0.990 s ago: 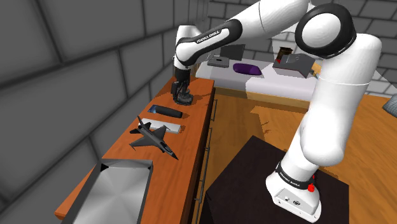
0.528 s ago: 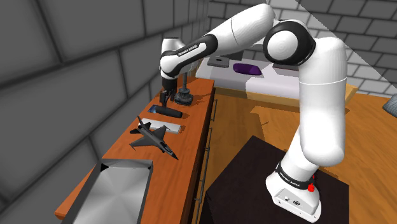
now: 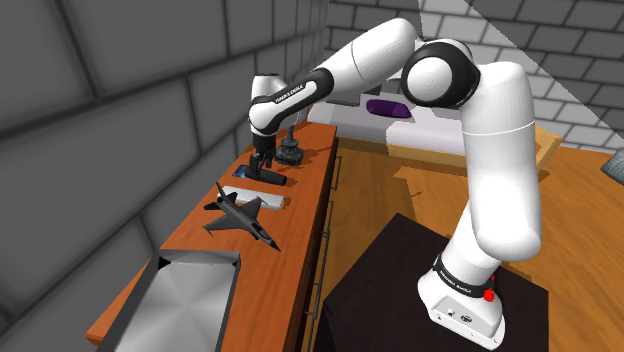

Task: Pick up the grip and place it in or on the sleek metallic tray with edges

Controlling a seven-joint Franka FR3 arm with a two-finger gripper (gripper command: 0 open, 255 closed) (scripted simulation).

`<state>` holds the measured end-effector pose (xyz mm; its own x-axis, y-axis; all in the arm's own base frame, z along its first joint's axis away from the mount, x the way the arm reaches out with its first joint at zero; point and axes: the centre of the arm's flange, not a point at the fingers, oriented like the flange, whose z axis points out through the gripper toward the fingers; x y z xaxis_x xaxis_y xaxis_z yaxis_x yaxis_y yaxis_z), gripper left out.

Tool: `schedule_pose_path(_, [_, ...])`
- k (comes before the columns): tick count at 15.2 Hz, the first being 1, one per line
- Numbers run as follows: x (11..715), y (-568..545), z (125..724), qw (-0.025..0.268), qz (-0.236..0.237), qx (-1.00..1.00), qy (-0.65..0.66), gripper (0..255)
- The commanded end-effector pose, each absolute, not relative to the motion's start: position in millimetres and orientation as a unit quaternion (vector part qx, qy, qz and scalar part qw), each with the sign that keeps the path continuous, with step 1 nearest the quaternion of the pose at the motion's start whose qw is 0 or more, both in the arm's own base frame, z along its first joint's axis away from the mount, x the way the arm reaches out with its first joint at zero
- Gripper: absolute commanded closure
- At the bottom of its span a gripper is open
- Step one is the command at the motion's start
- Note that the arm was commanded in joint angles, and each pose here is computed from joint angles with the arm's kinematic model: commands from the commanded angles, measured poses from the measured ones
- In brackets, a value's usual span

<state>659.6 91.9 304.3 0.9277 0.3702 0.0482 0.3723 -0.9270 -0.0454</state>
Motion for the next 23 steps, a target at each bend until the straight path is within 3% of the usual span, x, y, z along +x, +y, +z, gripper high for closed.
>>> schedule_pose_path(1, [660.4,92.1,301.9,0.027,-0.02,-0.981,-0.189,0])
schedule_pose_path(7, [660.4,92.1,301.9,0.027,-0.02,-0.981,-0.189,0])
schedule_pose_path(8, [660.4,92.1,301.9,0.027,-0.02,-0.981,-0.189,255])
schedule_pose_path(17, [660.4,92.1,301.9,0.027,-0.02,-0.981,-0.189,255])
schedule_pose_path(23, [660.4,92.1,333.5,0.027,-0.02,-0.981,-0.189,255])
